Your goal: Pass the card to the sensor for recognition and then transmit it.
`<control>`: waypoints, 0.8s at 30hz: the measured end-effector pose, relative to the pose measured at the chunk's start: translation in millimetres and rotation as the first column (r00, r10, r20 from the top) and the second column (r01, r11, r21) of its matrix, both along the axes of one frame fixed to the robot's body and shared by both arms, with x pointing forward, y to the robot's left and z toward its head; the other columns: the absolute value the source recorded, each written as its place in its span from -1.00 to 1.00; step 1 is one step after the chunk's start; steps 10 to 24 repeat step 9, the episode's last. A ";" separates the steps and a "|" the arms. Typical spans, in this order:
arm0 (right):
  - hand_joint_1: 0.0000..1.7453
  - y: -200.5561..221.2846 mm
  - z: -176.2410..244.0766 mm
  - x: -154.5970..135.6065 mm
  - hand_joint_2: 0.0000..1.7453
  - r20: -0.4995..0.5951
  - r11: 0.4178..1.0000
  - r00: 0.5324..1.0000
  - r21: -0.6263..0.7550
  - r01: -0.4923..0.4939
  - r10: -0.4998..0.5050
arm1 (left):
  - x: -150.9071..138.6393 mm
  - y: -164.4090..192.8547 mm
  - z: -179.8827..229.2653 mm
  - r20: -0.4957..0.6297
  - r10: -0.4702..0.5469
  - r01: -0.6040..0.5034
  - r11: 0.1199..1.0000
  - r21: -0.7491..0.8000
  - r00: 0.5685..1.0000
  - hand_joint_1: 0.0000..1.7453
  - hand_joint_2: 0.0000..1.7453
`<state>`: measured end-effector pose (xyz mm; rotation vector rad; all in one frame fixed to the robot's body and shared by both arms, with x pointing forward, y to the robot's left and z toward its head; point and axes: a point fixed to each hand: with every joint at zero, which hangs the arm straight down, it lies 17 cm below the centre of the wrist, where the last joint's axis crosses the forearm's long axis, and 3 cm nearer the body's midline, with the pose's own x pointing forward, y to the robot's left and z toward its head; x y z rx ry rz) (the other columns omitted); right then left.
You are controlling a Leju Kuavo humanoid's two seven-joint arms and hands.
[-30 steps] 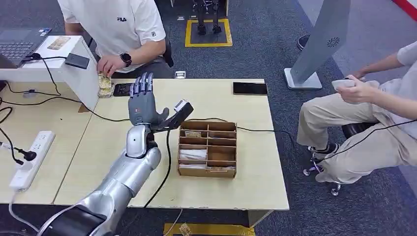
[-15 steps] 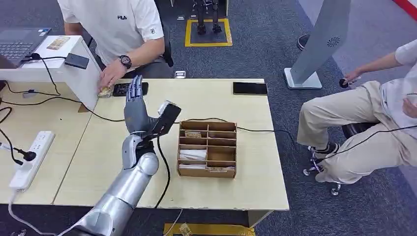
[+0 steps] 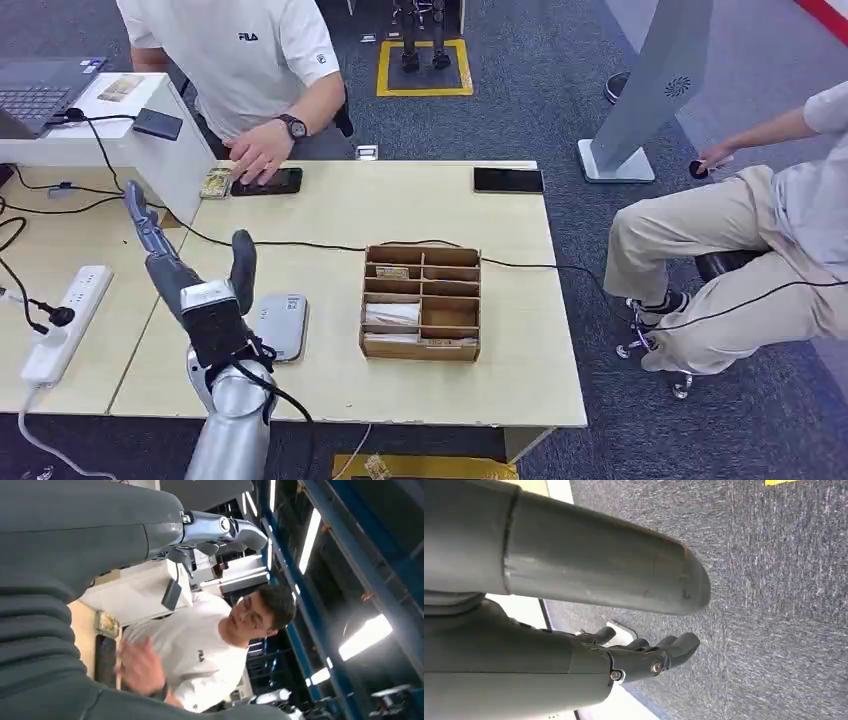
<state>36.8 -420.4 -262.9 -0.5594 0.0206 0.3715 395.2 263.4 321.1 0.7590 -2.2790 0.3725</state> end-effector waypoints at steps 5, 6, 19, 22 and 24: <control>-1.00 -3.2 2.2 -4.5 -1.00 0.004 0.999 1.000 -0.012 0.030 -0.030 | -25.8 23.2 4.1 0.039 0.041 -0.039 0.998 -0.043 0.998 -1.00 -1.00; -1.00 -2.5 2.4 -4.6 -1.00 0.005 0.999 0.999 -0.012 0.034 -0.034 | -30.4 23.6 3.0 0.037 0.047 -0.045 0.998 -0.033 0.998 -1.00 -1.00; -1.00 -3.4 3.6 -7.6 -1.00 -0.001 0.999 0.999 -0.015 0.038 -0.038 | -44.7 26.7 3.1 0.045 0.064 -0.064 0.998 -0.009 0.997 -1.00 -1.00; -1.00 -3.4 3.6 -7.6 -1.00 -0.001 0.999 0.999 -0.015 0.038 -0.038 | -44.7 26.7 3.1 0.045 0.064 -0.064 0.998 -0.009 0.997 -1.00 -1.00; -1.00 -3.4 3.6 -7.6 -1.00 -0.001 0.999 0.999 -0.015 0.038 -0.038 | -44.7 26.7 3.1 0.045 0.064 -0.064 0.998 -0.009 0.997 -1.00 -1.00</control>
